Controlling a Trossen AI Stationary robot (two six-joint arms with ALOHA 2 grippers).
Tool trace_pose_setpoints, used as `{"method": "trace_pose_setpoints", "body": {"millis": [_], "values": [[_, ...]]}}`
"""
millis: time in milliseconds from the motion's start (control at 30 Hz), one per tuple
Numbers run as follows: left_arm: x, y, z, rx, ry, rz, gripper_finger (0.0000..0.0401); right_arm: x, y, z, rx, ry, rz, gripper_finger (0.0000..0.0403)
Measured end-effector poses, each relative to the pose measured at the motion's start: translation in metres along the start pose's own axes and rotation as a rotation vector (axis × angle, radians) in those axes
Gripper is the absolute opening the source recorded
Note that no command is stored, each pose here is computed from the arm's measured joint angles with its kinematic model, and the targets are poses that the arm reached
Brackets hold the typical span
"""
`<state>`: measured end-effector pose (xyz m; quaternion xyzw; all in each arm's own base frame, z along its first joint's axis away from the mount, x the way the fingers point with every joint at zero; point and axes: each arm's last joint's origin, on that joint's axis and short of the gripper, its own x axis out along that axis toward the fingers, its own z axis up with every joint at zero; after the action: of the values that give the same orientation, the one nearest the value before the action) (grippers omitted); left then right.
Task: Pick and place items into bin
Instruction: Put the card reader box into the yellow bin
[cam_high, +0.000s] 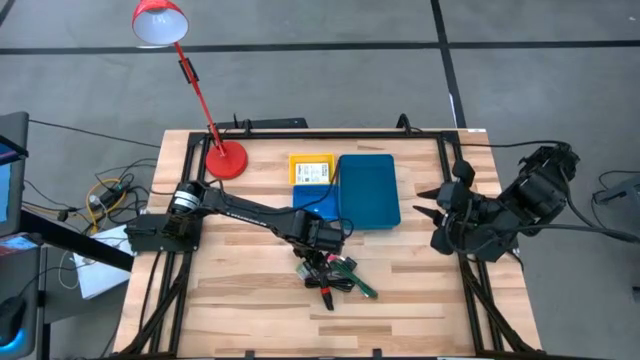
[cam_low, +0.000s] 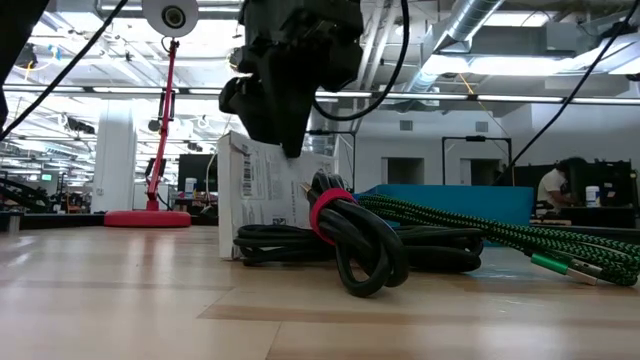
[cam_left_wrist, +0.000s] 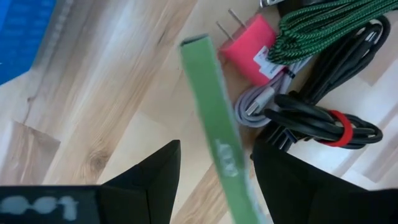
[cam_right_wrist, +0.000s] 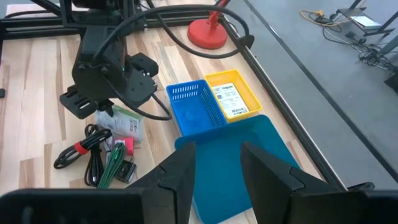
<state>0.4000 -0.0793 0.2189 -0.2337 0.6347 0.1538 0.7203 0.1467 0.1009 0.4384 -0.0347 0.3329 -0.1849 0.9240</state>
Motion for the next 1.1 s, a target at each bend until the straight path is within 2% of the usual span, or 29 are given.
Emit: {"method": "trace_pose_setpoints", "body": {"millis": [367,767,1100], "values": [[0.004,-0.003,0.003,0.017,-0.016,-0.020,0.0190,0.000,0.000,0.000,0.000,0.000,0.000,0.0123],[0.045,-0.001,0.001,0.049,0.152,0.027,0.0190,0.000,0.000,0.000,-0.001,0.001,0.002,0.0123],[0.046,0.000,0.000,0.080,0.157,0.051,0.0184,0.000,0.000,0.000,-0.001,0.001,0.001,0.0123]]}}
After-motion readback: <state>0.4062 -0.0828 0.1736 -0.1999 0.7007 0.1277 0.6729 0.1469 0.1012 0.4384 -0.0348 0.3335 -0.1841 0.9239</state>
